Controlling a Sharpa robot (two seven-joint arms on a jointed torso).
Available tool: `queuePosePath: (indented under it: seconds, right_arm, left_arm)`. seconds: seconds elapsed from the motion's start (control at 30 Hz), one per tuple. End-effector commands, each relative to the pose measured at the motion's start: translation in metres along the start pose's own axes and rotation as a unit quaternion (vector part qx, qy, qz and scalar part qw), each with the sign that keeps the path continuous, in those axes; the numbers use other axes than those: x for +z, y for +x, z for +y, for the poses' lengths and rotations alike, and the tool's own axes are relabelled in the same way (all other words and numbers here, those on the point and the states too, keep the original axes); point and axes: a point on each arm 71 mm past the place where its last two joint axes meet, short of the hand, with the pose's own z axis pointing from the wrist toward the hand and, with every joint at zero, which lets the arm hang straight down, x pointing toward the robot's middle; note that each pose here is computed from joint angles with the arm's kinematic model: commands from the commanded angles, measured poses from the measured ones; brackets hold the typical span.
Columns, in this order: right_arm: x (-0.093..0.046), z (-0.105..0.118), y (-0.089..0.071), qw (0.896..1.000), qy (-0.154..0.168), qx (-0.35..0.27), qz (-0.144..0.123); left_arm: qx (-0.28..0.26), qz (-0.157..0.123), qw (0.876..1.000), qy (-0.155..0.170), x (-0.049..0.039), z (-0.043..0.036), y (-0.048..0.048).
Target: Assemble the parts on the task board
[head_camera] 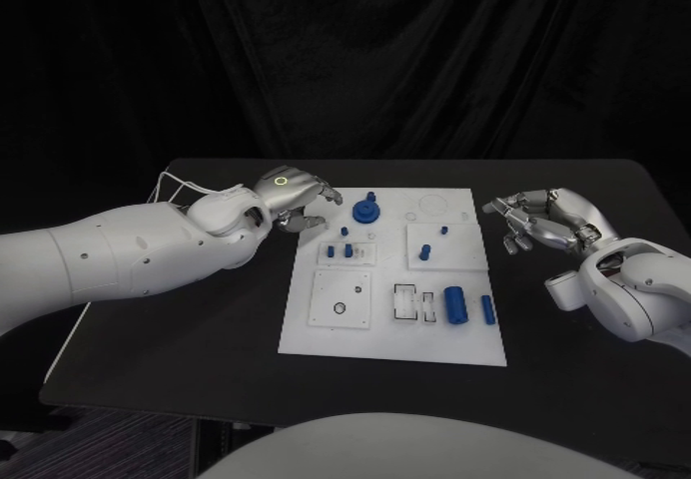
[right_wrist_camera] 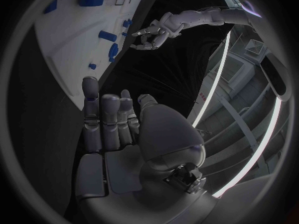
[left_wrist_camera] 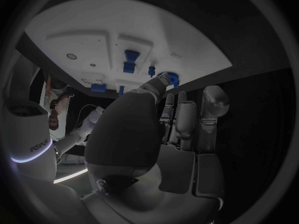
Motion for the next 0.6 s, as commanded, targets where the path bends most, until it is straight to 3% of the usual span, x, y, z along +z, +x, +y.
queuePosePath:
  seconds: [0.03, 0.13, 0.2, 0.33, 0.5, 0.6]
  right_arm:
    - [0.004, 0.011, -0.006, 1.000, -0.004, -0.012, -0.001]
    - [0.012, 0.026, -0.011, 0.999, -0.012, -0.031, 0.005]
    - [0.018, 0.037, -0.013, 0.999, -0.016, -0.044, 0.012]
    - [0.028, 0.053, -0.012, 0.997, -0.019, -0.064, 0.033]
    - [0.040, 0.067, -0.010, 0.991, -0.026, -0.114, 0.065]
    - [0.049, 0.072, -0.007, 0.983, -0.025, -0.159, 0.083]
  left_arm:
    - [-0.029, -0.094, 0.995, 0.025, -0.0112, -0.0071, -0.0160]
    - [-0.072, -0.110, 0.991, 0.014, -0.0246, -0.0041, -0.0218]
    - [-0.128, -0.116, 0.985, 0.008, -0.0329, -0.0025, -0.0249]
    - [-0.246, -0.119, 0.962, 0.008, -0.0455, -0.0032, -0.0292]
    - [-0.399, -0.126, 0.908, 0.027, -0.0548, -0.0084, -0.0346]
    - [-0.484, -0.134, 0.864, 0.038, -0.0575, -0.0102, -0.0371]
